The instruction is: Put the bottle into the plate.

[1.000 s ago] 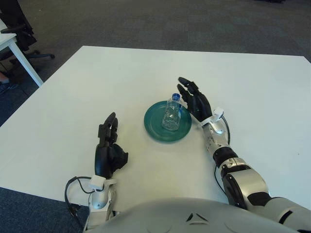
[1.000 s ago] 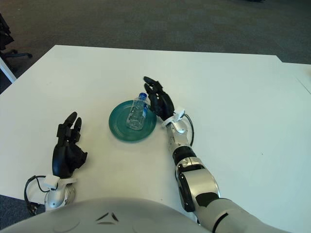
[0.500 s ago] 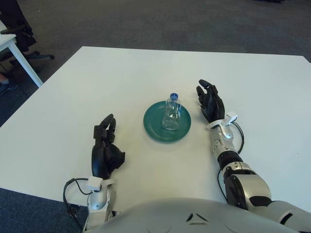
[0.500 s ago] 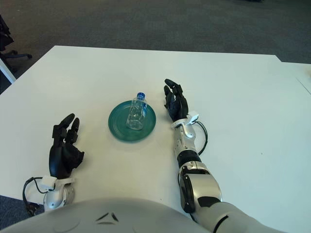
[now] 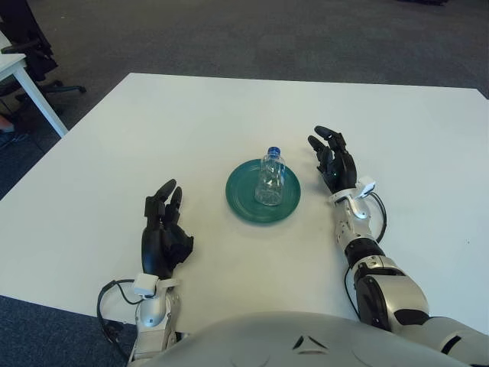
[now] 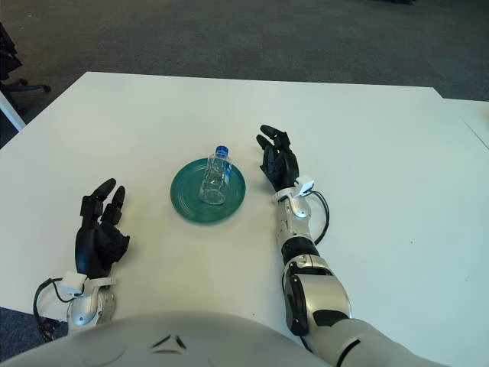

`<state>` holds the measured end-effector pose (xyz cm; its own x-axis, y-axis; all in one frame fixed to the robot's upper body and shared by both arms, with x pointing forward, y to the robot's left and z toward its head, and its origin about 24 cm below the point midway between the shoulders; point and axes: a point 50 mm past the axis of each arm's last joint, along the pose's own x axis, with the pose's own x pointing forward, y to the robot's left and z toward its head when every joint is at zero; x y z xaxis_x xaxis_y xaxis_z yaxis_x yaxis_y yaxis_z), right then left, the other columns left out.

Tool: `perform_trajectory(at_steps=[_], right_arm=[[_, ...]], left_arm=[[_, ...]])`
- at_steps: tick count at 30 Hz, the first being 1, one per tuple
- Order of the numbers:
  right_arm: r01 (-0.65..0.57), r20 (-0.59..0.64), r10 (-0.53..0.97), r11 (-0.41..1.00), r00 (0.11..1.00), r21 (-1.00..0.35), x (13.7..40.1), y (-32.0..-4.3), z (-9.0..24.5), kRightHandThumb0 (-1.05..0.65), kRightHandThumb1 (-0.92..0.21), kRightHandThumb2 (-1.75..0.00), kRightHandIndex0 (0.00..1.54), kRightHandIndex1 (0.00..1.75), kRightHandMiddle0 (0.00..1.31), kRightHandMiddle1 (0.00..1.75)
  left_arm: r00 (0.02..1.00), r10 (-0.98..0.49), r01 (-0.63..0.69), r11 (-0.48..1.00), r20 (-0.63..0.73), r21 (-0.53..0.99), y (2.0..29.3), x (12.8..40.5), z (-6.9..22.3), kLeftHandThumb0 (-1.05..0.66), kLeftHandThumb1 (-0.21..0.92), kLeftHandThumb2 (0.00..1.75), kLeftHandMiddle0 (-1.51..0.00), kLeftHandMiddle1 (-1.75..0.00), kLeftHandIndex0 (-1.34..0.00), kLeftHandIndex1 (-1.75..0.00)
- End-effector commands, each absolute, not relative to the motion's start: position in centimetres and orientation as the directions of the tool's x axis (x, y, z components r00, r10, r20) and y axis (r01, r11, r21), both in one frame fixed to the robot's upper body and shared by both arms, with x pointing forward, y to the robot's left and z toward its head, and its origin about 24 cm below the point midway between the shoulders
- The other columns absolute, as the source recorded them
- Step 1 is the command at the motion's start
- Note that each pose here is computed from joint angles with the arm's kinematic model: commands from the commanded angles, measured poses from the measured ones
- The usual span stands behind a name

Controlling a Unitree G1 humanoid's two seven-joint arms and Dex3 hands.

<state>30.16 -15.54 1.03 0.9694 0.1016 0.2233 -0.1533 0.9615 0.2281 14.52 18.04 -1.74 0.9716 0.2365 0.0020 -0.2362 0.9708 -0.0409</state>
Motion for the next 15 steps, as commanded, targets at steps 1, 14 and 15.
perform_trajectory(at_steps=[1, 14, 15], right_arm=[[-0.09, 0.226, 0.047, 0.979, 0.973, 0.185, 29.6, -17.6, 0.6, -0.67, -0.92, -0.57, 0.53, 0.82, 0.17, 1.12], [-0.022, 0.19, -0.018, 0.979, 0.982, 0.202, 28.0, -17.3, -1.0, -0.66, -0.92, -0.59, 0.5, 0.86, 0.17, 1.16], [-0.015, 0.186, -0.024, 0.979, 0.982, 0.205, 27.9, -17.2, -1.1, -0.66, -0.92, -0.6, 0.49, 0.86, 0.15, 1.15]], left_arm=[[0.974, 0.227, -0.227, 0.974, -0.015, -0.009, 19.5, 20.1, -2.2, -0.84, 0.92, 0.93, -0.45, -0.05, -0.15, -0.91], [0.977, 0.211, -0.211, 0.977, 0.016, -0.01, 20.0, 20.4, -2.0, -0.85, 0.92, 0.9, -0.45, -0.04, -0.16, -0.91], [0.978, 0.208, -0.208, 0.978, 0.021, -0.01, 20.0, 20.4, -1.9, -0.86, 0.92, 0.9, -0.46, -0.05, -0.17, -0.91]])
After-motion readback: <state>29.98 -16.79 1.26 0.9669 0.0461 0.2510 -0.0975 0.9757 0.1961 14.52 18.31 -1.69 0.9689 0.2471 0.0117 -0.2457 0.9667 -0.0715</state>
